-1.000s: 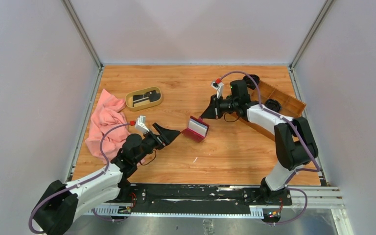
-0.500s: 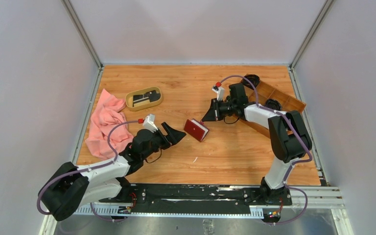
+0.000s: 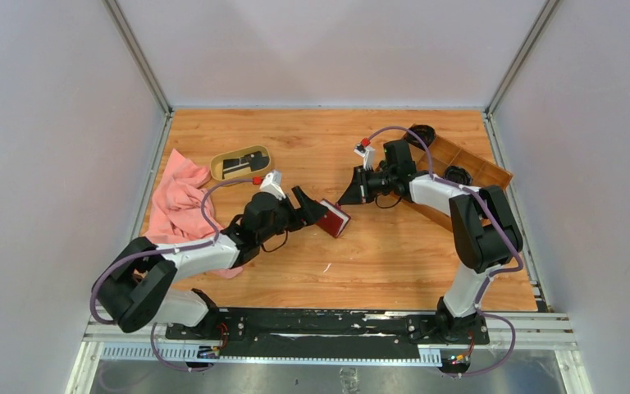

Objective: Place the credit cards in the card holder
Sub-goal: Open the card holder at the center of the board.

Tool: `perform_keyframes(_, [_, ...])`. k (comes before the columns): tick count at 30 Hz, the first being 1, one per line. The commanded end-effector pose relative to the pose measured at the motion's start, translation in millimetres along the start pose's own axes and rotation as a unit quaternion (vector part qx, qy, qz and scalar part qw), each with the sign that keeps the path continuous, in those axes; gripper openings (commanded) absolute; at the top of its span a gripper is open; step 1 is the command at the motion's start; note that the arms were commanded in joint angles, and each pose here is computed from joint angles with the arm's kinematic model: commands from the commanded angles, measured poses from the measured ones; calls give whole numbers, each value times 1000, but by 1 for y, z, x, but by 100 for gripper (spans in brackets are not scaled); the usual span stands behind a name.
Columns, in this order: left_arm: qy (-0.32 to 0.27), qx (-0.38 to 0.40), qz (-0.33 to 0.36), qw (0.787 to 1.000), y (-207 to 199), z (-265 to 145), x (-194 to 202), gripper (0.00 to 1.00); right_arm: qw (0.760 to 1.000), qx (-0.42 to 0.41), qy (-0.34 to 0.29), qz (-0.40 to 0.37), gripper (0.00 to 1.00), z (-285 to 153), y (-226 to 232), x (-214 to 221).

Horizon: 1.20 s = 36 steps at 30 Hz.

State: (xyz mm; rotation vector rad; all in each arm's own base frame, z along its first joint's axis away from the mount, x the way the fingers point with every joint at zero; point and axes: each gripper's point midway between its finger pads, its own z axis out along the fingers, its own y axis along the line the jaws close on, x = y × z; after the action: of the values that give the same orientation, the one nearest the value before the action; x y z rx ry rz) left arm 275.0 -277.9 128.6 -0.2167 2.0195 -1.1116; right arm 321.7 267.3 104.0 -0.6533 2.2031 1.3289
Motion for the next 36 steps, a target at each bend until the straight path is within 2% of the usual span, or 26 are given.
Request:
perform_keyframes(1, [-7, -79, -5, 997, 25, 9, 4, 88, 1000, -22, 7, -18, 0, 0, 12, 2])
perform_keyframes(6, [-44, -144, -9, 989, 35, 9, -7, 100, 999, -25, 21, -28, 0, 7, 17, 7])
perform_keyframes(11, [-51, -224, -6, 973, 42, 15, -15, 100, 999, -18, 24, -32, 0, 8, 15, 8])
perform_keyframes(14, [-17, -327, 18, 945, 58, 16, -12, 100, 999, -18, 23, -33, 0, 7, 16, 7])
perform_keyframes(16, [16, -362, 34, 931, 62, 21, -7, 100, 999, -19, 23, -34, 0, 7, 16, 7])
perform_keyframes(18, [40, -369, 39, 928, 64, 27, 2, 100, 999, -20, 22, -34, 0, 6, 17, 6])
perform_keyframes(22, [39, -364, 38, 930, 63, 33, 8, 97, 999, -20, 20, -39, 0, 5, 19, 4])
perform_keyframes(26, [36, -369, 46, 928, 65, 29, 8, 87, 999, -19, 20, -39, 0, 5, 19, 4])
perform_keyframes(28, [38, -365, 49, 929, 66, 28, 9, 76, 999, -18, 21, -38, 0, 5, 18, 4])
perform_keyframes(32, [44, -361, 48, 930, 68, 24, 13, 49, 999, -15, 19, -45, 0, 4, 18, 2])
perform_keyframes(36, [33, -354, 45, 933, 67, 11, 9, 45, 998, -11, 19, -54, 0, 2, 19, 1])
